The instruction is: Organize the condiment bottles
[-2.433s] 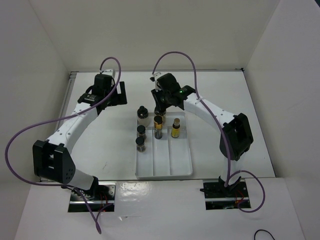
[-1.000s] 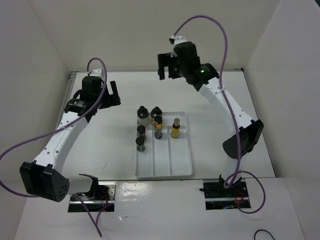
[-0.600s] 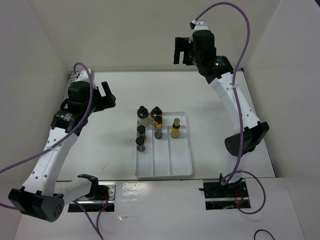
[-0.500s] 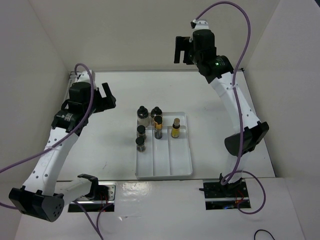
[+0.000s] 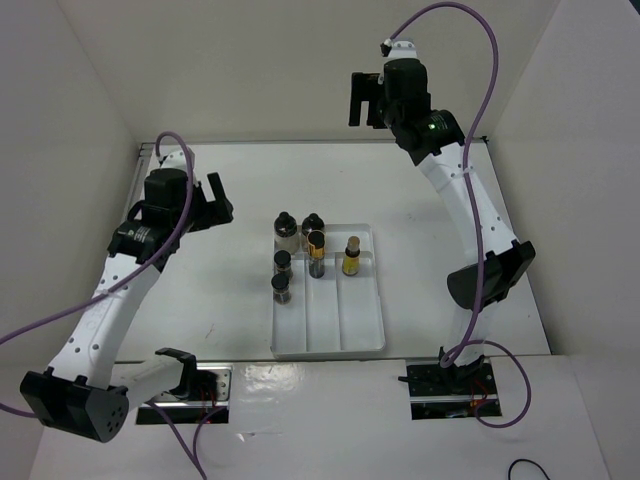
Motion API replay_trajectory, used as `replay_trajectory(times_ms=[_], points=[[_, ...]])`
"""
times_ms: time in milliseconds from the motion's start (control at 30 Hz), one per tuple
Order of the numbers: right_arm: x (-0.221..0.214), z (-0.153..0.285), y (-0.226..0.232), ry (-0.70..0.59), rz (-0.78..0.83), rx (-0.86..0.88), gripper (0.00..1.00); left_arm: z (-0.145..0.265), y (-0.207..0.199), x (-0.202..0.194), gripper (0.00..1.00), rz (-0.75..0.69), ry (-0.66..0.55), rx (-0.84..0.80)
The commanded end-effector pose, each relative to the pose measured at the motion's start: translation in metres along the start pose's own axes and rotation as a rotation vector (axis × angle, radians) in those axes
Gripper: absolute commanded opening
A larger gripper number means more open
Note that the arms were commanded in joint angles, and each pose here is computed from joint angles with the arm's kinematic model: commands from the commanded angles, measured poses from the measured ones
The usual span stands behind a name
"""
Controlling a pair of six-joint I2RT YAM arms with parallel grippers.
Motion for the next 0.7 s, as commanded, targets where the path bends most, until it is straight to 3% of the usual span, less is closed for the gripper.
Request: replay_trajectory(times_ms=[0, 667], points=[[0.01, 0.005, -0.005, -0.033, 0.002, -0.019, 0.99, -0.002, 0.0, 0.002, 1.0, 0.019, -0.015, -0.001], [-0.004, -0.006, -0.009, 0.01, 0.03, -0.042, 0.99, -0.008, 0.0, -0.003, 1.0, 0.035, 0.005, -0.001]])
Point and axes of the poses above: each gripper's point midway between its finger pads, its own z axis back along the fingers, its own y axis along the line the jaws close on, x = y × z, the point moved 9 cm from there along z, back along the fingers, and after that the axes turned 5 degrees about z, right-handed, at the moved point
